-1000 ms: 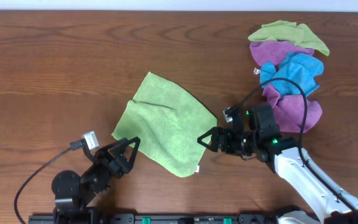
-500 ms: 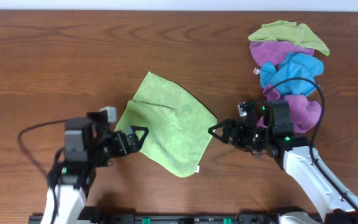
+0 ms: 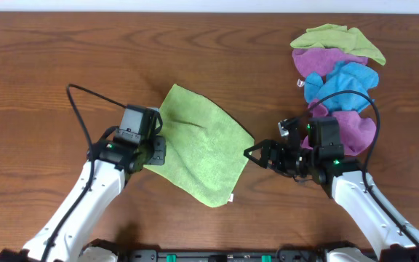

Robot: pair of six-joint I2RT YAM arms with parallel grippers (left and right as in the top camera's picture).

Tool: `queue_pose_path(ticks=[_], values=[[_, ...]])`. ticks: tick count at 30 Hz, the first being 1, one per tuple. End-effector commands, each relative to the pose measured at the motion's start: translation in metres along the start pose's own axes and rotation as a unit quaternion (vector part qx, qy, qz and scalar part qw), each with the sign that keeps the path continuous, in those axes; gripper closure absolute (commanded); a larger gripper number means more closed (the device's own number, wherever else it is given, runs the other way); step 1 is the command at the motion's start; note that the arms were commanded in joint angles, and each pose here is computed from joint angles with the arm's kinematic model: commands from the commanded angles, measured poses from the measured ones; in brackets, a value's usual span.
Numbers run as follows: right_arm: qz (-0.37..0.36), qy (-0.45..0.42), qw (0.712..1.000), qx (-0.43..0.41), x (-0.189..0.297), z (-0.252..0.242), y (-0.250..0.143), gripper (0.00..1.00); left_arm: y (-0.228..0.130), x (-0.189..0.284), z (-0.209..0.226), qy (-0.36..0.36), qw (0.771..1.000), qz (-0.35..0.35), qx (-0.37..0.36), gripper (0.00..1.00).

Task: Fold the cloth
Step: 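Reach left gripper to the cloth's left edge and grasp it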

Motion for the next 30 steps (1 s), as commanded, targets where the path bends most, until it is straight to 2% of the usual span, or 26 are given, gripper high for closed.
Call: queue_pose_path(ticks=[1, 6, 10, 13, 25, 30], values=[[-0.001, 0.005, 1.000, 0.009, 0.002, 0.000, 0.000, 0.18, -0.003, -0.012, 0.003, 0.028, 0.999, 0.020, -0.009, 0.94], [0.000, 0.004, 1.000, 0.016, 0.002, 0.000, 0.000, 0.18, -0.003, -0.031, 0.004, 0.035, 0.998, 0.041, -0.009, 0.94], [0.009, -0.006, 1.000, 0.020, 0.002, -0.003, -0.004, 0.18, -0.004, -0.042, 0.010, 0.072, 0.996, 0.051, -0.011, 0.94], [0.017, -0.033, 0.999, 0.011, 0.002, -0.009, -0.008, 0.17, -0.008, -0.051, 0.016, 0.115, 0.991, 0.063, 0.014, 0.95], [0.047, -0.048, 0.998, -0.005, -0.008, -0.021, -0.014, 0.16, -0.020, -0.077, 0.022, 0.152, 0.981, 0.106, 0.055, 0.94], [0.058, -0.043, 0.997, -0.004, -0.027, -0.023, -0.011, 0.15, -0.029, -0.075, 0.024, 0.167, 0.972, 0.132, 0.098, 0.94]])
Point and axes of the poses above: each gripper's point midway between its finger pads, its own x axis back along the fingers, its own z axis along the line the jaws close on, y = z × x, the point moved 10 cm from there along x, back along the fingers
